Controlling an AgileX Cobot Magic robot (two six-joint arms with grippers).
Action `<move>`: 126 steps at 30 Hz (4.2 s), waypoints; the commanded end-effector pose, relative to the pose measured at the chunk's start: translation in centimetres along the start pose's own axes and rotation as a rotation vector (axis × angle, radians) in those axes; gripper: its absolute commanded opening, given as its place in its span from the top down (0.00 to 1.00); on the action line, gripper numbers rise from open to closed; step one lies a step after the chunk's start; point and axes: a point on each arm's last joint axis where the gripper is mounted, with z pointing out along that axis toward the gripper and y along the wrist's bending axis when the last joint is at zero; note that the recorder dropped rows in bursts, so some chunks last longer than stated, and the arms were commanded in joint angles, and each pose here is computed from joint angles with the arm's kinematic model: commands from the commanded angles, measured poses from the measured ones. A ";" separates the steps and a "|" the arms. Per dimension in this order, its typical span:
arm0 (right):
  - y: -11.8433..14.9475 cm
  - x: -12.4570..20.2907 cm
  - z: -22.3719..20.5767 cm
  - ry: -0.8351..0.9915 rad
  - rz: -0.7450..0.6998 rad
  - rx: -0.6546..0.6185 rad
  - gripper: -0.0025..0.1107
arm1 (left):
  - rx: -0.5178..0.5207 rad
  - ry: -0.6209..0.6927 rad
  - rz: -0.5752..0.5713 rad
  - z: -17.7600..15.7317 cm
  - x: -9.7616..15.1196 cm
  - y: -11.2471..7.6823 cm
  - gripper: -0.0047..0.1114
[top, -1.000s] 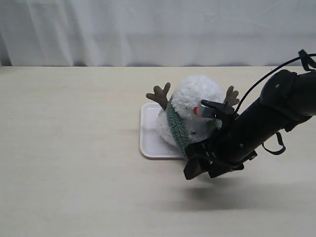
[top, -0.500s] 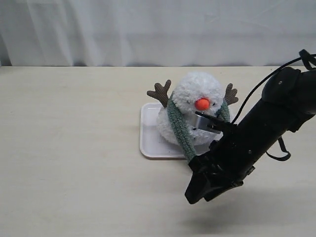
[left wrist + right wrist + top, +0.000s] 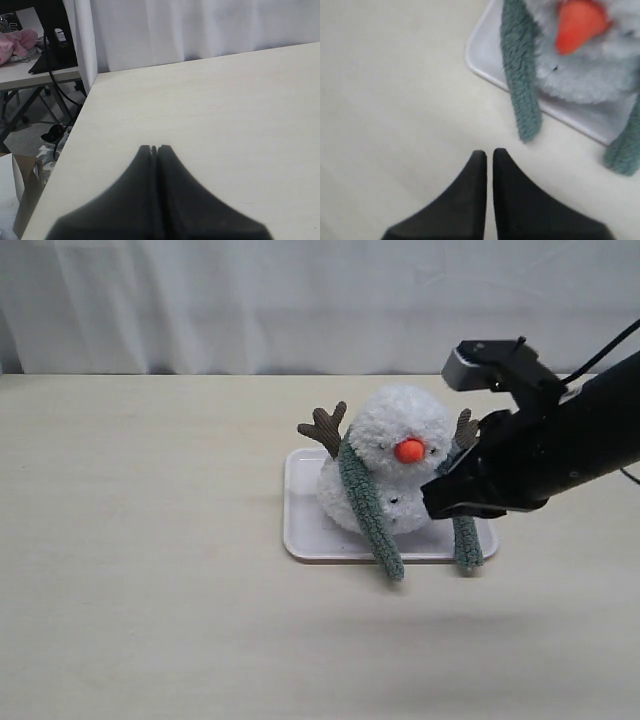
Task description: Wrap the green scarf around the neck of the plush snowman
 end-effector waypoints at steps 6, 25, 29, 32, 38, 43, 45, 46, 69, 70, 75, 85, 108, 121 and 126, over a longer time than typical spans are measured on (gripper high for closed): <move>1.6 1.0 -6.5 -0.357 -0.067 0.140 0.94 | -0.002 -0.012 -0.001 0.0 -0.1 0.0 0.96; 6.4 7.5 -18.2 -0.860 -0.224 0.213 0.94 | 0.000 -0.012 -0.004 0.0 -0.1 0.0 0.96; 7.2 9.0 -19.8 -0.939 -0.247 0.217 0.94 | 0.000 -0.012 -0.004 0.0 -0.1 0.0 0.96; 7.7 10.0 -20.8 -0.988 -0.262 0.220 0.94 | 0.000 -0.012 -0.004 0.0 -0.1 0.0 0.96; 8.6 11.9 -22.3 -1.073 -0.281 0.213 0.94 | 0.000 -0.012 -0.004 0.0 -0.1 0.0 0.96; 9.0 13.0 -23.1 -1.118 -0.294 0.213 0.94 | -0.002 -0.012 -0.001 0.0 -0.1 0.0 0.96; 9.1 13.4 -23.3 -1.134 -0.300 0.214 0.94 | -0.002 -0.012 -0.001 0.0 -0.1 0.0 0.96; 9.2 13.5 -23.4 -1.141 -0.302 0.214 0.94 | -0.002 -0.012 -0.001 0.0 -0.1 0.0 0.96; 9.2 19.1 -24.3 -1.251 -0.431 0.524 0.94 | -0.001 -0.012 -0.003 0.0 -0.1 0.0 0.96; 9.0 19.4 -23.9 -1.240 -0.436 0.565 0.94 | -0.001 -0.012 -0.003 0.0 -0.1 0.0 0.96; 8.1 20.2 -21.5 -1.189 -0.401 0.652 0.94 | -0.001 -0.012 -0.003 0.0 -0.1 0.0 0.96; 6.6 20.0 -20.8 -1.262 -0.217 0.692 0.94 | -0.001 -0.012 -0.003 0.0 -0.1 0.0 0.96; 1.1 20.7 -10.0 -1.166 -0.161 0.756 0.94 | -0.002 -0.015 -0.001 0.0 -0.1 0.0 0.96; -0.2 22.0 -6.9 -1.045 -0.073 0.710 0.94 | -0.001 -0.011 -0.003 0.0 -0.1 0.0 0.96; -0.5 22.4 -6.3 -0.976 -0.014 0.690 0.94 | -0.001 -0.011 -0.003 0.0 -0.1 0.0 0.96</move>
